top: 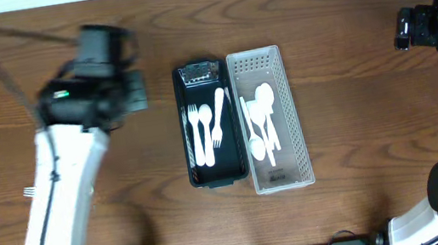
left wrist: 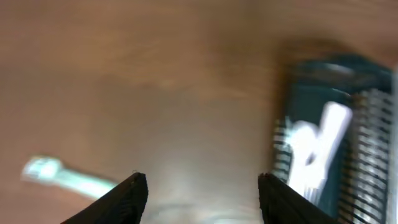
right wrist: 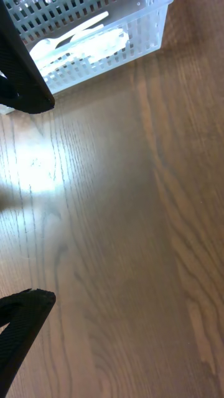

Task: Pack container
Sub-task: 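Move the left gripper back and grasp the last white fork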

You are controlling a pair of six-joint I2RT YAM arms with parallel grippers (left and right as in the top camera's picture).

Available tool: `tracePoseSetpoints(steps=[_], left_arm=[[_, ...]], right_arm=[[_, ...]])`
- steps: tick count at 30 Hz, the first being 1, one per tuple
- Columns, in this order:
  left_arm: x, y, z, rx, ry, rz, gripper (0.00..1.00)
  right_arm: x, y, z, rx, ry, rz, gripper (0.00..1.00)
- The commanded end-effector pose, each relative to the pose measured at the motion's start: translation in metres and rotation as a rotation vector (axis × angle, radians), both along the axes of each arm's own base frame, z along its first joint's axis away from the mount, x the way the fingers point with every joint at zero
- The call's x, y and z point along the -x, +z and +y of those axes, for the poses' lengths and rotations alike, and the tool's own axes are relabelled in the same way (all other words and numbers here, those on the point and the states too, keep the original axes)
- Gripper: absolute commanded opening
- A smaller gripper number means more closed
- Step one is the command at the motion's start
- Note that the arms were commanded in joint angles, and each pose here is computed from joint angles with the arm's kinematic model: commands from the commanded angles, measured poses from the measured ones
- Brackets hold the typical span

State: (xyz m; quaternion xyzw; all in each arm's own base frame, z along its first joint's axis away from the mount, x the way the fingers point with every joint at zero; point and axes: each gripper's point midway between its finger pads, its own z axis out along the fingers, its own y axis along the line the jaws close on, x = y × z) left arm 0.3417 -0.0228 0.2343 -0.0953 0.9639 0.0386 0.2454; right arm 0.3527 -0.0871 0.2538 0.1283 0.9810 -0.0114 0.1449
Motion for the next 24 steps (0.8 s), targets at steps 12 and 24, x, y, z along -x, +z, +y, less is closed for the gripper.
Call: tracePoseSetpoints(steps=[12,24], left_arm=[[0.091,-0.091,0.201,0.271,1.236,0.114,0.95],[0.110,-0.202,0.205,0.333,1.284,0.323,0.95]], right_arm=[[0.001,0.001,0.000,-0.006,-0.007,-0.001,0.93],[0.004,0.000,0.001,-0.009,-0.007,0.011,0.93]])
